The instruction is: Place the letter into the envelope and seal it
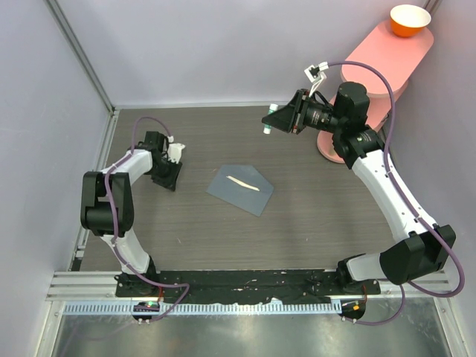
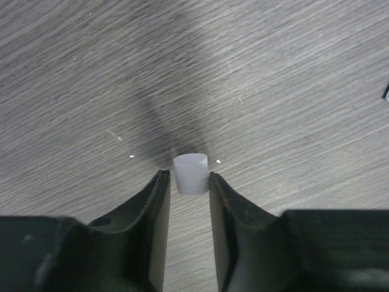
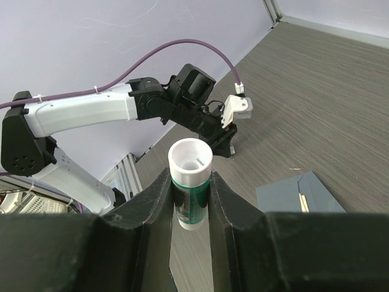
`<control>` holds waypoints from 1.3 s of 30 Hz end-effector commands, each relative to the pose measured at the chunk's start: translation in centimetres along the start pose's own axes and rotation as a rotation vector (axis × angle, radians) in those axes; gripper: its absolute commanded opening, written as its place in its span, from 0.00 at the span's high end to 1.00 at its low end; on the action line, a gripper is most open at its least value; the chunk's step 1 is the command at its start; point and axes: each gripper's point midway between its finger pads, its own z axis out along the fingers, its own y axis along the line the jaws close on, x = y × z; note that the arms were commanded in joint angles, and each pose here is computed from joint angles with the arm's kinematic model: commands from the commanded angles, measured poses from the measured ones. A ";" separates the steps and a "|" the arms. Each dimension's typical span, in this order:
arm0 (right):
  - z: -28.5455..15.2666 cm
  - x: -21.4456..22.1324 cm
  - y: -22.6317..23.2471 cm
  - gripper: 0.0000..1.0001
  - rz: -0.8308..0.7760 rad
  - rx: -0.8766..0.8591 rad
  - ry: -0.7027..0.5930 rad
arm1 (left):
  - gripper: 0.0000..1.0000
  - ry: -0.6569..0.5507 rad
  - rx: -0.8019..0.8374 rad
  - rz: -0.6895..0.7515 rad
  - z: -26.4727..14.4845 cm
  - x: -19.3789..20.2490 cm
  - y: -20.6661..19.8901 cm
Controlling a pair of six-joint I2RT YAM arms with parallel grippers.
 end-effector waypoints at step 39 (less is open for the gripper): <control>-0.3 -0.5 1.6 0.99 -0.045 -0.054 -0.003 | 0.19 -0.031 -0.017 -0.011 -1.0 -0.5 0.6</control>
